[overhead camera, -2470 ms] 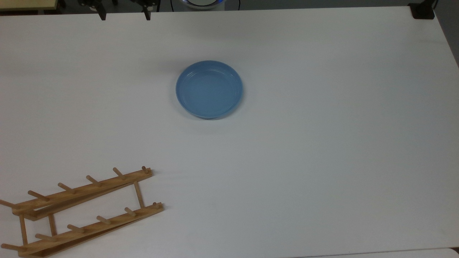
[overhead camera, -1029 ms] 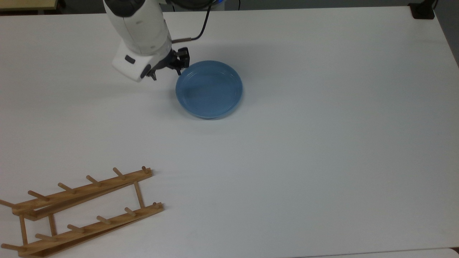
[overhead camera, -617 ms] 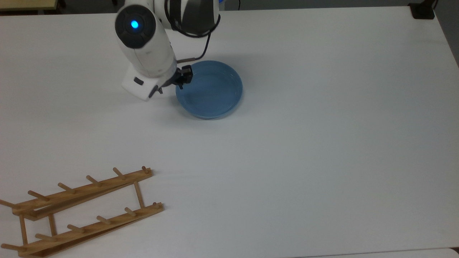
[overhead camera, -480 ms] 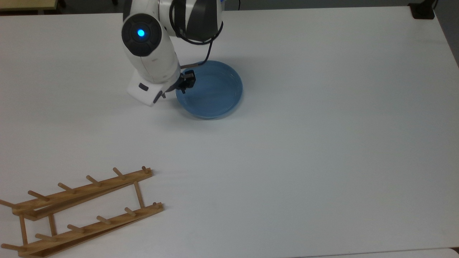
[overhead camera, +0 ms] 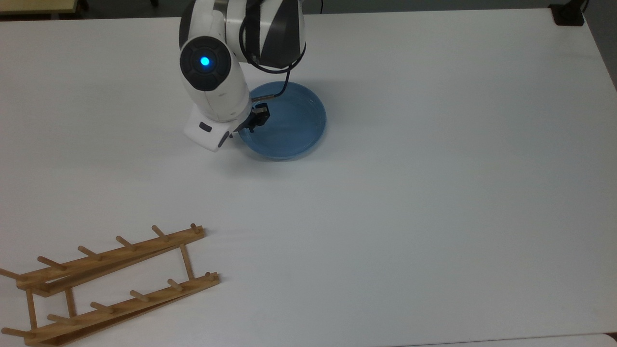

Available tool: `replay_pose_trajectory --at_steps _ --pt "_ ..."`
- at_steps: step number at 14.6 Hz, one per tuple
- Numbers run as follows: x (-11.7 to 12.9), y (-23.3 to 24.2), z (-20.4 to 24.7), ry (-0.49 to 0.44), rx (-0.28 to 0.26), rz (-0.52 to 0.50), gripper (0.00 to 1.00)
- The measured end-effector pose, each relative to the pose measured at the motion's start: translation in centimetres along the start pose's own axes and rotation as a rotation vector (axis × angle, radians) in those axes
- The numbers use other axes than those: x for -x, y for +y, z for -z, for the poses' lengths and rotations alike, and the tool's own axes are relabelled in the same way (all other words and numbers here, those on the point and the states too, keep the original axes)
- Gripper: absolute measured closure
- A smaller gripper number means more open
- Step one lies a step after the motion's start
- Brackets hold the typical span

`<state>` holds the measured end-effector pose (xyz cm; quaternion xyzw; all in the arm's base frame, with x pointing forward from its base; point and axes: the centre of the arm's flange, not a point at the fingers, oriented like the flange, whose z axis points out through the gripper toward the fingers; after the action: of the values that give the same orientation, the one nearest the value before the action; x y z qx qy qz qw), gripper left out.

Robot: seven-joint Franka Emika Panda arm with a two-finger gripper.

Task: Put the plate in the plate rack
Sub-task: 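Close the gripper on the blue plate's rim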

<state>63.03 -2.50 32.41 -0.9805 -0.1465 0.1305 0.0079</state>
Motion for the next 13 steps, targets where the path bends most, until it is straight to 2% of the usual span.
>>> replay_pose_trajectory --at_steps 5,7,8,9,13 --pt "-0.9 -0.3 -1.3 0.008 0.008 0.009 0.58" --pt "-0.9 -0.3 -1.4 0.008 0.008 0.009 0.74" --pt "-0.9 -0.3 -1.4 0.008 0.008 0.009 0.74" --pt "-0.9 -0.3 -1.3 0.009 0.008 0.009 0.82" --pt "-0.8 -0.3 -0.7 0.019 0.011 0.014 0.9"
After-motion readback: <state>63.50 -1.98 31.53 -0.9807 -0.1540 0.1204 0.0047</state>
